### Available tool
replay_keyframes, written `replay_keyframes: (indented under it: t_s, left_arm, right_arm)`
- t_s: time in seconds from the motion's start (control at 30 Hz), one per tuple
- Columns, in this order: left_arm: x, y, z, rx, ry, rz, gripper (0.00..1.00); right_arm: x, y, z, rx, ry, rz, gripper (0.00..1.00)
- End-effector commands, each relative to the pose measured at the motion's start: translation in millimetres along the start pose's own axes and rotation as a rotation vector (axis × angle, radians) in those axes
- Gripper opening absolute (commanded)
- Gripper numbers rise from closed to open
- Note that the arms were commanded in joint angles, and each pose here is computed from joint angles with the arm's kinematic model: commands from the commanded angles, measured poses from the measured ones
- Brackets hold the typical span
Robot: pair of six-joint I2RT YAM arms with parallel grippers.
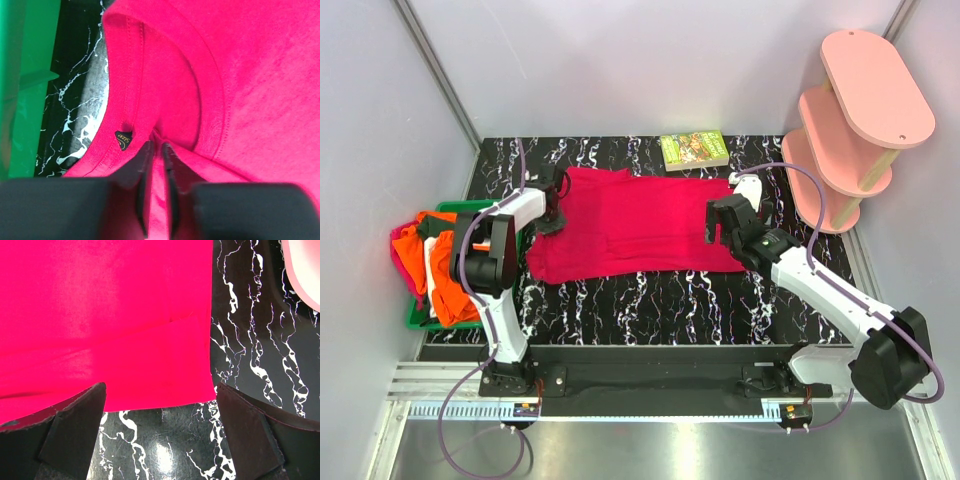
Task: Fold and stack the t-shirts
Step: Flatten out the tshirt
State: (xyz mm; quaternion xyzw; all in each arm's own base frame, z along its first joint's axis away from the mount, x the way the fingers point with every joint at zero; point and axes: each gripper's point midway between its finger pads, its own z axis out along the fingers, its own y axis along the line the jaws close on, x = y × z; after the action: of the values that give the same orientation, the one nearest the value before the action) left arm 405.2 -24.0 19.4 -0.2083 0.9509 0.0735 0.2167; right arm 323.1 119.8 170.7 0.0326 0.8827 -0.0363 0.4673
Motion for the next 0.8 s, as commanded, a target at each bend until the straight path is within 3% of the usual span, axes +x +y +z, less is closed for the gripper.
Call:
replay_keyframes:
  t_s: [0.0, 0.23, 0.4, 0.47, 0.5, 0.57, 0.63, 0.77]
  left_arm:
    - [-9.6, -8.0, -0.8, 0.030, -0.018, -0.023, 0.00]
    - [-12.2, -9.5, -20.2, 0.039, -0.065, -0.021, 0.00]
    - [-12.3, -17.9, -31.5, 0.055, -0.089, 0.007, 0.00]
    - [-10.4, -20.8, -31.9, 0.059, -0.087, 0.014, 0.00]
    - [-9.6, -23.8, -33.2, 0.065, -0.090, 0.019, 0.00]
    - [-8.3, -26.1, -34.6, 0.067, -0.091, 0.025, 0.00]
    - [-7.2, -29.0, -36.1, 0.070, -0.093, 0.028, 0.00]
    - [-3.8, -33.8, -36.5, 0.079, -0.088, 0.033, 0.00]
  right_arm:
    - [-10.0, 1.4, -0.9, 0.008, -0.038, 0.016, 1.00]
    - [-7.5, -3.9, 1.8, 0.044, -0.035, 0.031, 1.00]
    - [14.0, -16.6, 29.4, 0.094, 0.097, 0.152, 0.99]
    - [27.1, -23.2, 46.3, 0.108, 0.164, 0.205, 0.87]
    - [29.7, -26.4, 51.5, 0.124, 0.177, 0.216, 0.66]
    - [38.4, -32.8, 67.1, 0.168, 0.210, 0.222, 0.47]
    - [42.8, -31.2, 80.3, 0.186, 0.240, 0.216, 0.42]
    - [42.3, -29.6, 94.6, 0.207, 0.255, 0.216, 0.46]
